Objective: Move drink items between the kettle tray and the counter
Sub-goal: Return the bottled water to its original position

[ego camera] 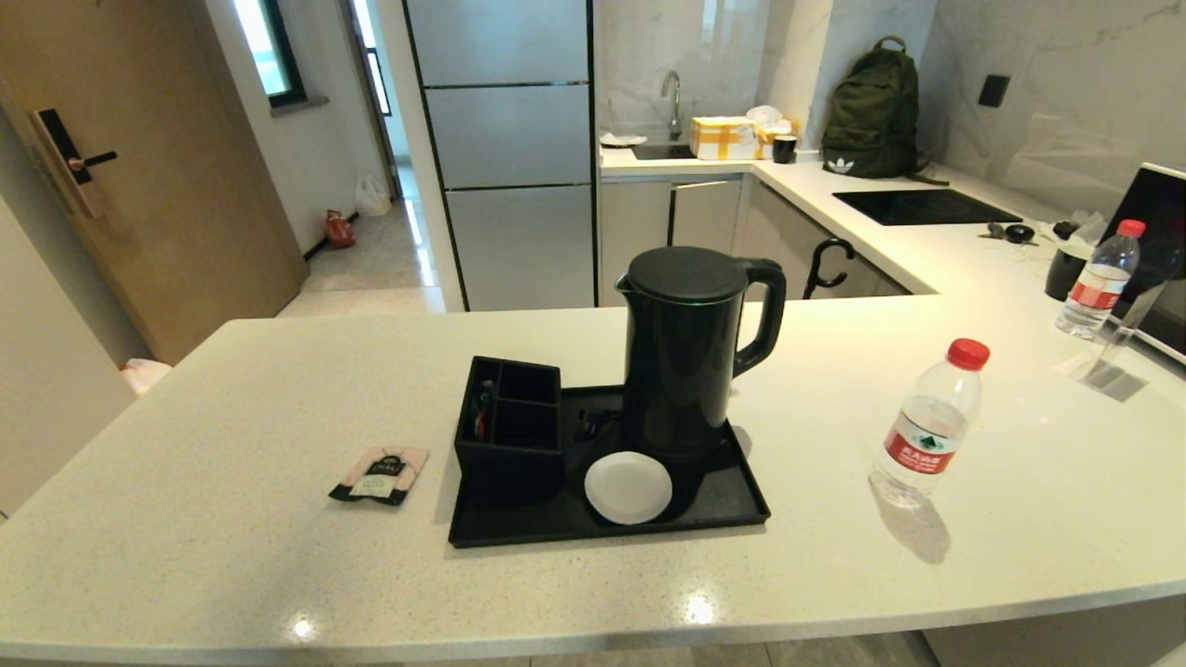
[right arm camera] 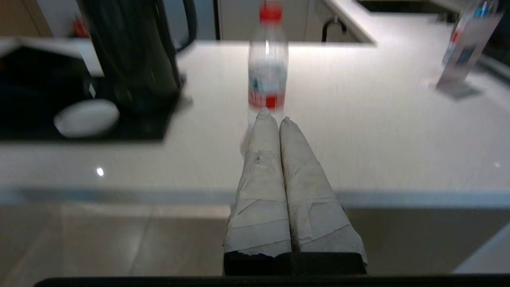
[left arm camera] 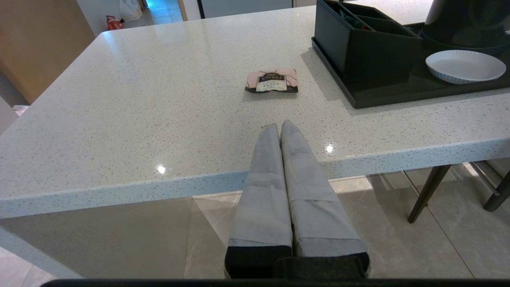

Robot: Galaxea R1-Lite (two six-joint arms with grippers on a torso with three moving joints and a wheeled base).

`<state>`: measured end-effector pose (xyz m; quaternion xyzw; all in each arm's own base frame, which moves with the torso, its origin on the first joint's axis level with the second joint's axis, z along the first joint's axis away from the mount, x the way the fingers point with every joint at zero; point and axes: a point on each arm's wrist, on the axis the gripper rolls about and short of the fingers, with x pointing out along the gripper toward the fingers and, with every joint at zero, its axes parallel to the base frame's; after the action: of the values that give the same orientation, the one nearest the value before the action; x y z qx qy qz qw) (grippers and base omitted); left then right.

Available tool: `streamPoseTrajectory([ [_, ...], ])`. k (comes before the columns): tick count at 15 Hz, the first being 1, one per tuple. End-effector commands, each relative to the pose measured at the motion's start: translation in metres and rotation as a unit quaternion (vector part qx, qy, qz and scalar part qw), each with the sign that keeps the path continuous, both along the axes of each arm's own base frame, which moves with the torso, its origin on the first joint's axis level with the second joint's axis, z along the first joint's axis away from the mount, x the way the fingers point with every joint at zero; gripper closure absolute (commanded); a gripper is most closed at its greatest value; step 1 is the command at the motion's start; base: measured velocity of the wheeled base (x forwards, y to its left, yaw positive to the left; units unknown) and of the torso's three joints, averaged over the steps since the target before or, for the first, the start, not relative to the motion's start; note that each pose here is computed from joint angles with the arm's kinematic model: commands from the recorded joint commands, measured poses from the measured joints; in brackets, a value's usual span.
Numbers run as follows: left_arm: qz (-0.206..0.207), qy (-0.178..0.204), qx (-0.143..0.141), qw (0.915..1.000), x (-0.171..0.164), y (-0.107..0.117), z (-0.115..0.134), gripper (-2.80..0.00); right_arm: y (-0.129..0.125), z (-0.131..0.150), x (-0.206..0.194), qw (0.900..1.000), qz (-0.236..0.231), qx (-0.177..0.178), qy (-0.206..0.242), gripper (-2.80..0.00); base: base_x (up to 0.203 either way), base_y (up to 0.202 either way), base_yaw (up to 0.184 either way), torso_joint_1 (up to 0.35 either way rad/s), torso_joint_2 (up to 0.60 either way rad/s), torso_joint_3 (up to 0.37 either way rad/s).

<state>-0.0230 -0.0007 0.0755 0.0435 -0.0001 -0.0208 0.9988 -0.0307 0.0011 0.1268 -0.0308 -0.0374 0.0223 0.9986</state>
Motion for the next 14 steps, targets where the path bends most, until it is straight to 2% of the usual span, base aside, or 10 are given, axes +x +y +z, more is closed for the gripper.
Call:
streamPoseTrajectory([
  [1, 0.000, 0.001, 0.000, 1.0000, 0.000, 0.000, 0.000, 0.00, 0.000, 0.075, 0.013, 0.999, 0.006, 0.017, 0.045, 0.00, 0.000, 0.000, 0.000, 0.000, 0.00, 0.000],
  [3, 0.000, 0.001, 0.000, 1.0000, 0.000, 0.000, 0.000, 0.00, 0.001, 0.103, 0.056, 0.984, 0.008, 0.038, 0.177, 0.00, 0.000, 0.000, 0.000, 0.000, 0.00, 0.000],
  [4, 0.000, 0.001, 0.000, 1.0000, 0.000, 0.000, 0.000, 0.00, 0.001, 0.100, 0.078, 0.968, 0.007, 0.048, 0.244, 0.00, 0.000, 0.000, 0.000, 0.000, 0.00, 0.000],
  [6, 0.000, 0.001, 0.000, 1.0000, 0.000, 0.000, 0.000, 0.00, 0.000, 0.078, 0.138, 0.927, -0.013, 0.076, 0.367, 0.00, 0.000, 0.000, 0.000, 0.000, 0.00, 0.000],
  [8, 0.000, 0.001, 0.000, 1.0000, 0.000, 0.000, 0.000, 0.00, 0.000, 0.045, 0.184, 0.896, -0.059, 0.083, 0.432, 0.00, 0.000, 0.000, 0.000, 0.000, 0.00, 0.000],
  [9, 0.000, 0.001, 0.000, 1.0000, 0.000, 0.000, 0.000, 0.00, 0.000, 0.029, 0.201, 0.896, -0.080, 0.083, 0.429, 0.00, 0.000, 0.000, 0.000, 0.000, 0.00, 0.000],
  [10, 0.000, 0.001, 0.000, 1.0000, 0.000, 0.000, 0.000, 0.00, 0.002, 0.021, 0.214, 0.911, -0.090, 0.085, 0.393, 0.00, 0.000, 0.000, 0.000, 0.000, 0.00, 0.000],
  [12, 0.000, 0.001, 0.000, 1.0000, 0.000, 0.000, 0.000, 0.00, 0.005, 0.002, 0.229, 0.918, -0.102, 0.087, 0.373, 0.00, 0.000, 0.000, 0.000, 0.000, 0.00, 0.000],
  [13, 0.000, 0.001, 0.000, 1.0000, 0.000, 0.000, 0.000, 0.00, 0.005, -0.006, 0.233, 0.915, -0.106, 0.086, 0.380, -2.80, 0.000, 0.000, 0.000, 0.000, 0.00, 0.000],
  [14, 0.000, 0.001, 0.000, 1.0000, 0.000, 0.000, 0.000, 0.00, 0.006, -0.012, 0.233, 0.913, -0.109, 0.086, 0.384, -2.80, 0.000, 0.000, 0.000, 0.000, 0.00, 0.000],
])
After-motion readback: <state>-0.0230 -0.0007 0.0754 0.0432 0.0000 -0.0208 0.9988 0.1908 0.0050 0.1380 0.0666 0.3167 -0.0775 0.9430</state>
